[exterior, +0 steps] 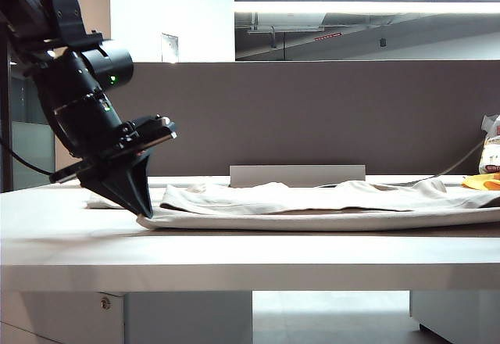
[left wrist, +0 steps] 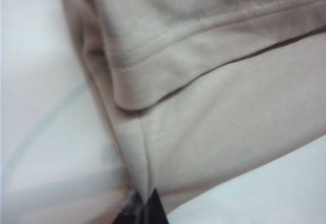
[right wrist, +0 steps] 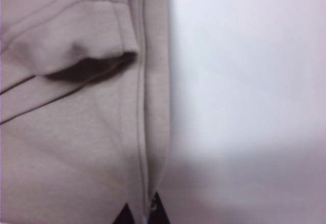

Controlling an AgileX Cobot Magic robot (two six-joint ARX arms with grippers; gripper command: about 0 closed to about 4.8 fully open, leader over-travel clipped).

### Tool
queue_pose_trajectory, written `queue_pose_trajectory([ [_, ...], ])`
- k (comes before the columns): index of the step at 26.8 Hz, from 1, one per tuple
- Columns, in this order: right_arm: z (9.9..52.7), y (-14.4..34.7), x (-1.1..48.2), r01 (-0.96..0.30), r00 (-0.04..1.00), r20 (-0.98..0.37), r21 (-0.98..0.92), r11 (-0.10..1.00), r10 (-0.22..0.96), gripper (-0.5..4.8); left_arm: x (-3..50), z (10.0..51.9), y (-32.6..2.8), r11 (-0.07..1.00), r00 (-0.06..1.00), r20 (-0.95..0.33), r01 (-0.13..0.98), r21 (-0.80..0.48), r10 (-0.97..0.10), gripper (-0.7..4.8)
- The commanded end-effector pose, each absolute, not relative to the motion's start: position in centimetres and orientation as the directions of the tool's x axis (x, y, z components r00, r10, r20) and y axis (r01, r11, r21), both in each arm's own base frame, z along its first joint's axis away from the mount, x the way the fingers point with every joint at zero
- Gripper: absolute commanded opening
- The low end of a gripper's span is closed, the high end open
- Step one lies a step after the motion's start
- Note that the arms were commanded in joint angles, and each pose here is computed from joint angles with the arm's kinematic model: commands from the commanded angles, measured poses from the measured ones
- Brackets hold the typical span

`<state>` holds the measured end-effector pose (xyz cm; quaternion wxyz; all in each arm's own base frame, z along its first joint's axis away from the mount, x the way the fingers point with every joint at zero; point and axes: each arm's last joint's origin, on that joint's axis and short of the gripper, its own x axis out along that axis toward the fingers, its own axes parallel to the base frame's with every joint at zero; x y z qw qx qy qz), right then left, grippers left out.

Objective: Fold the bottom side of the T-shirt horizontally towards the center, about one-third of the way, then fold the sleeve back towards the center, creating a straight line along the edge of the T-shirt, and finally fold the bottom of the T-shirt up towards the top, creating a neat rectangle.

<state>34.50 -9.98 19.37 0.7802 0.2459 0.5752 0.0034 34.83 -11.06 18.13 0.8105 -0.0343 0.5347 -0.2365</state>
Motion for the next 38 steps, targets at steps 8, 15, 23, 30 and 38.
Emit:
queue_pose_trajectory([
  [8,19.6,-9.7,33.5,0.27,0.265,-0.911,0.386,0.882,0.317,-0.01,33.6,17.8,-10.7,0.888,0.258,-0.879,0.347,-0.303,-0.401,-0.06],
  [15,19.6,-9.2,32.1,0.262,0.289,-0.905,0.388,0.884,0.311,-0.01,32.2,17.0,-10.3,0.887,0.266,-0.876,0.348,-0.303,-0.403,-0.06],
  [23,20.0,-8.6,30.2,0.245,0.335,-0.894,0.386,0.889,0.296,-0.01,30.7,18.1,-9.8,0.887,0.335,-0.846,0.354,-0.296,-0.415,-0.06],
  [30,20.4,-8.4,28.6,0.248,0.354,-0.89,0.385,0.889,0.287,-0.01,29.0,19.1,-9.4,0.886,0.364,-0.829,0.357,-0.297,-0.425,-0.06],
  [38,19.9,-8.1,27.1,0.262,0.336,-0.896,0.386,0.884,0.292,-0.01,26.9,19.1,-8.8,0.887,0.363,-0.83,0.352,-0.3,-0.424,-0.06],
])
